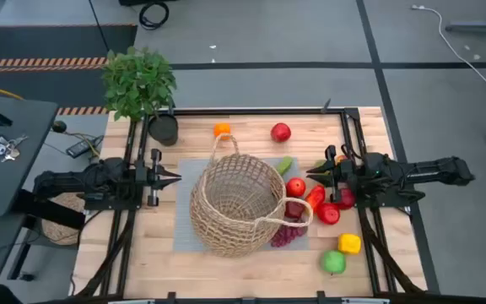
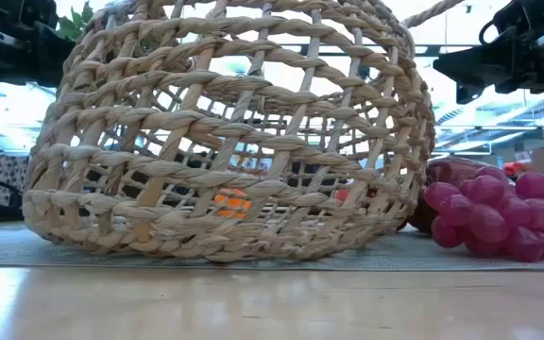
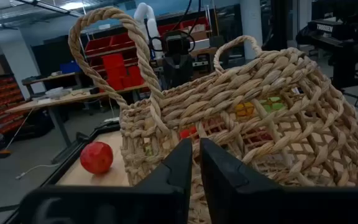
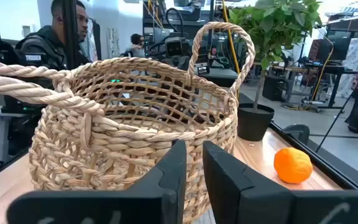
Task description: Build produce basket
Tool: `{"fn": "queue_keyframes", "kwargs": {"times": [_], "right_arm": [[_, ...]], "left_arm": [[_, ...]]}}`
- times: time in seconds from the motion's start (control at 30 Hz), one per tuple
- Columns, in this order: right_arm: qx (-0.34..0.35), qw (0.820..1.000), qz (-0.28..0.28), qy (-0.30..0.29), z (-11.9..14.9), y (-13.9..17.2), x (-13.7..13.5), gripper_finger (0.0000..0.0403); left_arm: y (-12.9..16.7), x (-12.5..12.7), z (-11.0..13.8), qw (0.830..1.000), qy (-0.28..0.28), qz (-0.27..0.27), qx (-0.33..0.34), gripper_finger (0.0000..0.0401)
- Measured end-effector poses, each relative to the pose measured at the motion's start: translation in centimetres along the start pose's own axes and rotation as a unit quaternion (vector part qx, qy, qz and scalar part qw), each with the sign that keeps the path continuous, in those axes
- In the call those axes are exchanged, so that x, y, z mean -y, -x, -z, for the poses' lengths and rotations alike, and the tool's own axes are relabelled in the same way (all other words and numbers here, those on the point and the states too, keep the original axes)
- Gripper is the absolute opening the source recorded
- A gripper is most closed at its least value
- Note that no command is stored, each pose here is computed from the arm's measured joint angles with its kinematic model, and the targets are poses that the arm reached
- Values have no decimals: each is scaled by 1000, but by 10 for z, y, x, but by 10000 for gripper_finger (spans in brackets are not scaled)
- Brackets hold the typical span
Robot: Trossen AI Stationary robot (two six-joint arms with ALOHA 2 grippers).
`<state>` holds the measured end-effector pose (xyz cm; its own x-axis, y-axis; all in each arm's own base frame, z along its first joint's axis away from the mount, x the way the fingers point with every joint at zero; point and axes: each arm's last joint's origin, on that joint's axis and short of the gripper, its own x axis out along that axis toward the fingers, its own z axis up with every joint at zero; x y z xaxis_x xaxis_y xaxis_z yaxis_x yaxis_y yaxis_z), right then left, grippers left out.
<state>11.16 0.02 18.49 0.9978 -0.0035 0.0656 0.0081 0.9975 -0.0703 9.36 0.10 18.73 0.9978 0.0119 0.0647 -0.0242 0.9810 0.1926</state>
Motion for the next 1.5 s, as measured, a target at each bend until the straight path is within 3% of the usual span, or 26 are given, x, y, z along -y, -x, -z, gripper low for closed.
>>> {"fn": "queue_keyframes", "kwargs": {"times": [1.5], "right_arm": [[0,1000,0,0,0,0,0,62]], "left_arm": [[0,0,0,1000,0,0,0,30]]}}
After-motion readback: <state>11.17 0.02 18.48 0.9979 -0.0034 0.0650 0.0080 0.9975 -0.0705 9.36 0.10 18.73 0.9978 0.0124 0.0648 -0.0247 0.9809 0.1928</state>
